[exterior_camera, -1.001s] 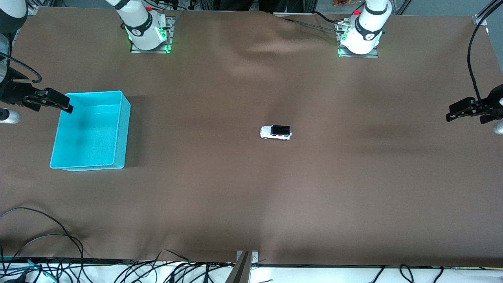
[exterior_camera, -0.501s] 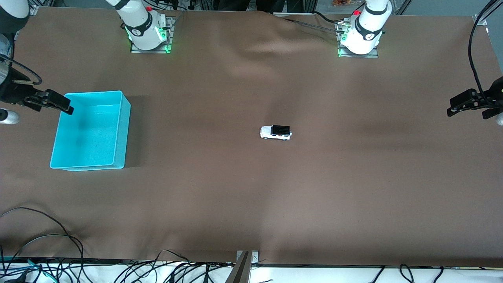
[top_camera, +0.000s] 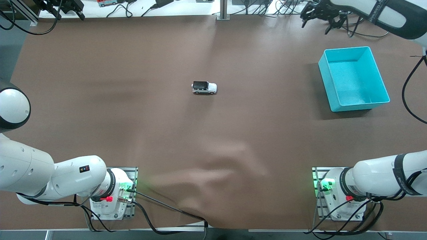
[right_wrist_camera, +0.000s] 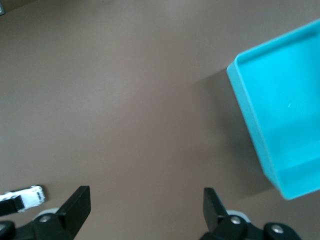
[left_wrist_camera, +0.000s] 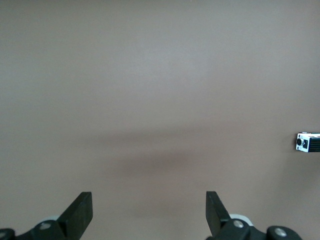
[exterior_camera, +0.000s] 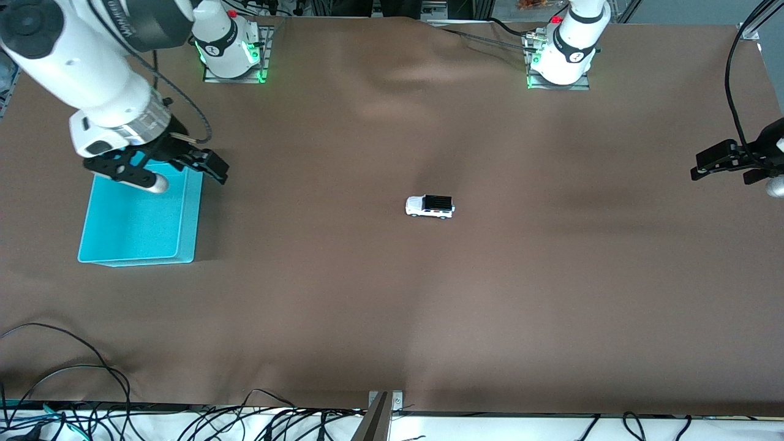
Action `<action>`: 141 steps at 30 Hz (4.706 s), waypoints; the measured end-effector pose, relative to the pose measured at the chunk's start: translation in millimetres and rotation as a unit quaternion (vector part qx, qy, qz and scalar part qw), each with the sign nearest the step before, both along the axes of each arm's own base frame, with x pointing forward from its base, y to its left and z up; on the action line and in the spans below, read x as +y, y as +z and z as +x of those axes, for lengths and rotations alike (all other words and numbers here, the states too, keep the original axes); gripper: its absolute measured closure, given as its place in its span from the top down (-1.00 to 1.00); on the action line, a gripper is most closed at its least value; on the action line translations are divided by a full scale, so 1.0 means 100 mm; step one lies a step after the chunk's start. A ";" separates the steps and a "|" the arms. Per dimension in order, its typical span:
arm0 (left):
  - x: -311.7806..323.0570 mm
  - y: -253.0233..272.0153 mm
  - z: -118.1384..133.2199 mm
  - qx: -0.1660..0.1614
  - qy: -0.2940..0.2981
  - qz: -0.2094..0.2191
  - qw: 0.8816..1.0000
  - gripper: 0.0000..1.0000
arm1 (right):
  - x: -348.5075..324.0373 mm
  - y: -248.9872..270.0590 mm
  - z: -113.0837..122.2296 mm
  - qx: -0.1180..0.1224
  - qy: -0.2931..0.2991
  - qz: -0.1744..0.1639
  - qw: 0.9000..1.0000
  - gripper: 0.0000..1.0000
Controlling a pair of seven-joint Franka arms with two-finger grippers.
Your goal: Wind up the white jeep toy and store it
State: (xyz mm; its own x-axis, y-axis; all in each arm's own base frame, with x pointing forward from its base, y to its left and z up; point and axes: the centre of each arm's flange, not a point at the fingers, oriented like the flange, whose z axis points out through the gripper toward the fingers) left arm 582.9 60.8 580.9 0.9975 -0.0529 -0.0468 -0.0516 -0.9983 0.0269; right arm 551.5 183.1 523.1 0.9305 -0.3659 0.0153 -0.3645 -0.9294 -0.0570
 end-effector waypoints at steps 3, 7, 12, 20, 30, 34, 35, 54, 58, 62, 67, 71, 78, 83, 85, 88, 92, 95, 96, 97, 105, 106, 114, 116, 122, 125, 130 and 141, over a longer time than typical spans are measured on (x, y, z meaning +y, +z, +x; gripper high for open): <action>0.01 0.00 0.00 0.000 0.001 0.000 1.000 1.00 | 0.24 -0.12 -0.02 0.008 -0.042 0.003 0.999 1.00; 0.01 0.00 0.00 0.000 0.001 0.000 1.000 1.00 | 0.53 -0.30 -0.01 0.009 -0.094 0.006 0.996 1.00; 0.01 0.00 0.00 0.000 0.001 -0.001 1.000 1.00 | 0.89 -0.60 0.01 0.010 -0.154 0.010 0.988 1.00; 0.01 -0.01 0.00 0.001 0.001 -0.001 1.000 1.00 | 1.56 -1.25 -0.10 0.017 -0.237 0.001 0.971 1.00; 0.06 -0.14 0.13 -0.012 0.004 -0.003 1.000 1.00 | 2.19 -1.67 -0.10 0.047 -0.352 0.009 0.935 1.00; 0.13 -0.17 0.17 -0.020 0.009 -0.003 1.000 1.00 | 2.39 -1.80 -0.06 0.058 -0.411 0.014 0.910 1.00; 0.15 -0.18 0.18 -0.022 0.010 -0.003 1.000 1.00 | 2.43 -1.83 -0.05 0.061 -0.424 0.015 0.903 1.00; 0.15 0.12 0.21 -0.060 0.013 -0.006 0.998 1.00 | 3.47 -2.18 -0.35 0.091 -0.587 0.062 0.802 1.00; 0.15 0.09 0.22 -0.057 0.013 -0.007 0.998 1.00 | 3.65 -2.28 -0.42 0.097 -0.585 0.075 0.802 1.00; 0.12 0.08 0.22 -0.055 0.010 -0.008 0.998 1.00 | 3.79 -2.40 -0.47 0.101 -0.581 0.092 0.802 1.00; 0.08 0.07 0.23 -0.055 0.007 -0.009 0.998 1.00 | 3.88 -2.56 -0.49 0.103 -0.579 0.106 0.801 1.00; 0.07 0.08 0.23 -0.055 0.006 -0.009 0.998 1.00 | 3.88 -2.66 -0.46 0.099 -0.581 0.116 0.799 1.00; 0.07 0.10 0.21 -0.051 0.006 -0.009 0.999 1.00 | 3.88 -2.85 -0.40 0.078 -0.582 0.128 0.799 1.00; 0.08 0.09 0.21 -0.051 0.007 -0.009 0.999 1.00 | 3.94 -2.93 -0.42 0.076 -0.579 0.134 0.800 1.00; 0.08 0.10 0.21 -0.050 0.007 -0.009 0.999 1.00 | 3.95 -2.96 -0.42 0.075 -0.579 0.136 0.800 1.00; 0.06 0.09 0.21 -0.047 0.005 -0.010 0.999 1.00 | 3.95 -3.00 -0.41 0.075 -0.579 0.137 0.800 1.00; -0.05 0.06 0.21 -0.042 -0.003 -0.012 0.999 1.00 | 3.97 -3.03 -0.43 0.076 -0.578 0.136 0.801 1.00; -0.10 0.06 0.21 -0.040 -0.003 -0.012 0.999 1.00 | 3.99 -3.06 -0.45 0.076 -0.577 0.137 0.802 1.00; -0.10 0.06 0.21 -0.040 0.001 -0.012 0.999 1.00 | 3.99 -3.07 -0.46 0.076 -0.576 0.137 0.802 1.00; -0.10 0.06 0.21 -0.039 0.005 -0.012 0.999 1.00 | 4.00 -3.07 -0.47 0.076 -0.576 0.137 0.802 1.00; -0.16 0.05 0.21 -0.036 0.041 -0.013 0.998 1.00 | 4.07 -3.15 -0.56 0.078 -0.570 0.134 0.807 1.00; -0.19 0.05 0.21 -0.034 0.041 -0.013 0.999 1.00 | 4.08 -3.16 -0.58 0.079 -0.570 0.134 0.807 1.00; -0.60 0.00 0.19 -0.015 0.042 -0.008 0.999 1.00 | 4.11 -3.27 -0.61 0.079 -0.568 0.137 0.808 1.00; -0.69 0.02 0.18 -0.016 0.045 -0.005 0.999 1.00 | 4.10 -3.32 -0.61 0.078 -0.568 0.137 0.807 1.00; -0.73 0.14 0.10 -0.017 0.052 0.004 0.998 1.00 | 4.09 -3.45 -0.63 0.064 -0.566 0.129 0.812 1.00; -0.80 0.13 0.08 -0.013 0.047 0.005 0.999 1.00 | 4.13 -3.50 -0.69 0.058 -0.567 0.127 0.812 0.50; -0.83 0.08 0.08 -0.007 0.045 0.006 0.999 1.00 | 4.13 -3.49 -0.69 0.059 -0.577 0.128 0.805 0.24; -0.79 -0.04 0.09 0.005 0.049 0.007 0.999 1.00 | 4.08 -3.45 -0.58 0.053 -0.586 0.132 0.798 0.09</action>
